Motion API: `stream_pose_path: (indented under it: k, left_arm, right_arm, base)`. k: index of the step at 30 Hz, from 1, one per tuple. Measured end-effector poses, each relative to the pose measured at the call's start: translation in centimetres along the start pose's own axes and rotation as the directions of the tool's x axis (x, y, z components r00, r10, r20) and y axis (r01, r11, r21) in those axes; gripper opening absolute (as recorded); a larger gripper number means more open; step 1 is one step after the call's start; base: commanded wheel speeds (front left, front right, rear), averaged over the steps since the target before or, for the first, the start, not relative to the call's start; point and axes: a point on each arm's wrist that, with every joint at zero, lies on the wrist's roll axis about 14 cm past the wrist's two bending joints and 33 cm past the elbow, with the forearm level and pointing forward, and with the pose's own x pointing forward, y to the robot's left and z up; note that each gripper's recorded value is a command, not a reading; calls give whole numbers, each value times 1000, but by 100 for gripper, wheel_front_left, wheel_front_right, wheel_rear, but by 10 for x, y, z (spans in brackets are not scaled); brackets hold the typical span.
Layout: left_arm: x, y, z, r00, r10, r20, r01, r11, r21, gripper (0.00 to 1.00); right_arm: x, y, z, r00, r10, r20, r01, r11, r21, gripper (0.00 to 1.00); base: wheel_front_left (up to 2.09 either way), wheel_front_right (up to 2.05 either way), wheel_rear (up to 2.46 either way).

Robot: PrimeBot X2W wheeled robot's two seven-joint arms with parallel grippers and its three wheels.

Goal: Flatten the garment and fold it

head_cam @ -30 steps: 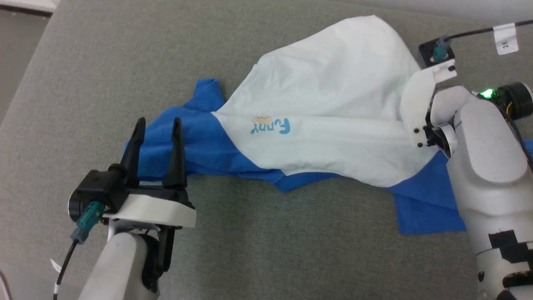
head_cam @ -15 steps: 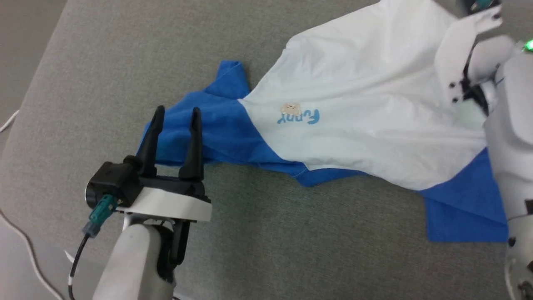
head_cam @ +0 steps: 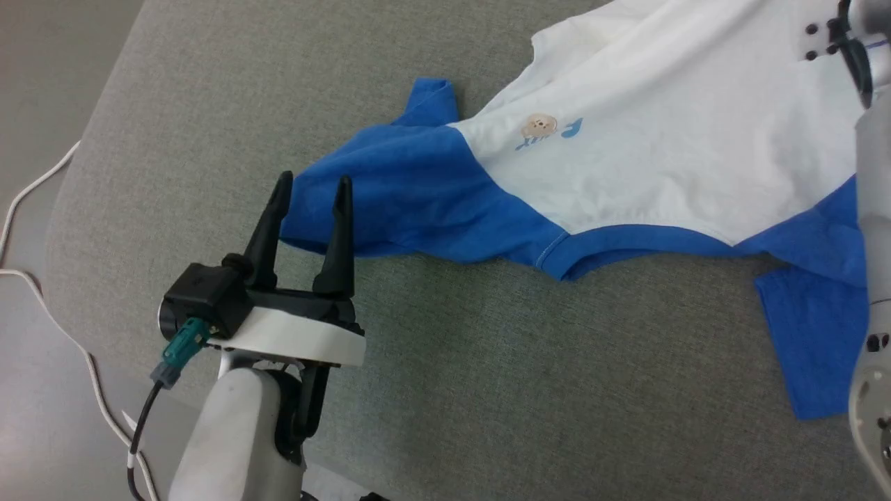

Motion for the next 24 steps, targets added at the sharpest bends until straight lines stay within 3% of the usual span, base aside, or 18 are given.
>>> stream_pose_path:
  k: [4, 13, 17, 24]
  left_arm:
    - [-1, 4, 0, 1000, 12, 1, -12, 1000, -1, 100]
    - [-4, -4, 15, 999, -23, 44, 24, 1000, -8, 100]
    - [-10, -12, 17, 997, -52, 51, 54, 998, -21, 100]
    - [-20, -29, 26, 992, -108, 70, 112, 993, -48, 100]
  right_arm:
    - [-2, 12, 2, 999, 29, 33, -30, 998, 47, 100]
    - [-46, 32, 41, 952, 69, 299, -133, 970, 201, 100]
    - [-79, 43, 16, 942, 86, 324, -162, 964, 213, 100]
    - [-149, 26, -57, 965, -1, 264, -101, 923, 372, 100]
  base:
    - [0, 0, 0]
    - [0, 0, 0]
    - [0, 0, 0]
    - [0, 0, 0]
